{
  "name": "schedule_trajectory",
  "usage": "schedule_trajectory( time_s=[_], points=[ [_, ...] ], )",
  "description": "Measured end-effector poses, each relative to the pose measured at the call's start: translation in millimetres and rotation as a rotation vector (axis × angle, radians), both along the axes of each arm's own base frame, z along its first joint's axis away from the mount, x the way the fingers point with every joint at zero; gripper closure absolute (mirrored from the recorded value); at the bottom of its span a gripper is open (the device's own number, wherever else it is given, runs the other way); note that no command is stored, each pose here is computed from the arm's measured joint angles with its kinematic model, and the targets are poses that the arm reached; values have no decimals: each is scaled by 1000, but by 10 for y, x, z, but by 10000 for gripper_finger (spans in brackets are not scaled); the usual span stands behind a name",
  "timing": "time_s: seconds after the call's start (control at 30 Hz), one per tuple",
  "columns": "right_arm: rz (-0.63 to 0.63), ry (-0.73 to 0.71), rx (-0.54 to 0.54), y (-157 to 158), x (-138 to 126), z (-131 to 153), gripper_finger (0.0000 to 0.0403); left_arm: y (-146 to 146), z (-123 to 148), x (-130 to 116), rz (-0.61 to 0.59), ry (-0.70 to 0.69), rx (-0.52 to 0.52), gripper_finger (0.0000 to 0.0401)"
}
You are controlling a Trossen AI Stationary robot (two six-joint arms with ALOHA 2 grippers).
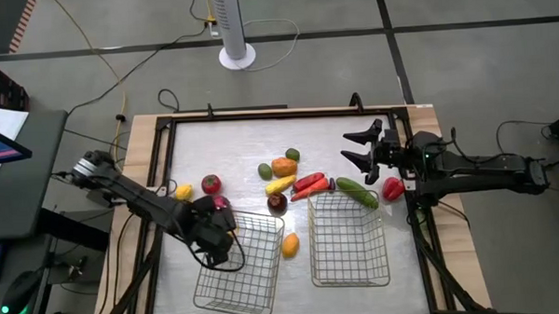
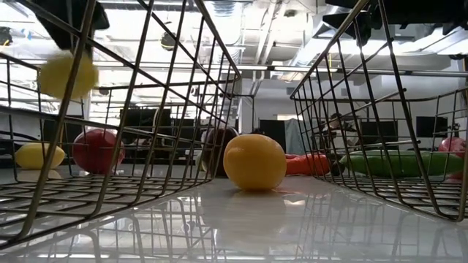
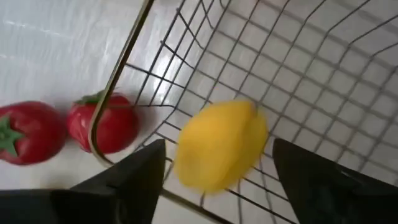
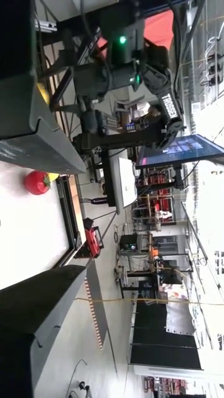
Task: Sort produce into baskets
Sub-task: Put the right yellow lemon into the left wire basket, then put the top yellow lemon into the left wire basket
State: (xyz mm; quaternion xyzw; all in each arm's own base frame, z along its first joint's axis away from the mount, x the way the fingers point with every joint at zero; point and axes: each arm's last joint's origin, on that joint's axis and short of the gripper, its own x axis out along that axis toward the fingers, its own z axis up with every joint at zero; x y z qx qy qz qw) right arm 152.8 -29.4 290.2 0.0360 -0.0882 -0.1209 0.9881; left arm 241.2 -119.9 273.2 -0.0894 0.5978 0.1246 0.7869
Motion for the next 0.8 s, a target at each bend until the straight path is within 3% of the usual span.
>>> schedule_trajectory(
  time_s=[0.23, 0.43, 0.57, 0.67, 0.8],
  points=[
    [0, 2, 0, 0, 0, -2, 122, 89, 105, 47, -37, -6, 61, 91],
    [0, 4, 0, 0, 1, -4, 122, 338, 334, -305, 60, 57, 218, 91],
    [0, 2, 0, 0, 0, -2, 122, 565, 486, -533, 190, 57, 229, 91],
    [0, -5, -2, 0, -1, 5, 122, 742, 428, -626, 256, 89, 199, 91],
    [0, -15, -1, 0, -2, 14, 122, 916, 96, -662, 222, 241, 151, 99]
  ],
)
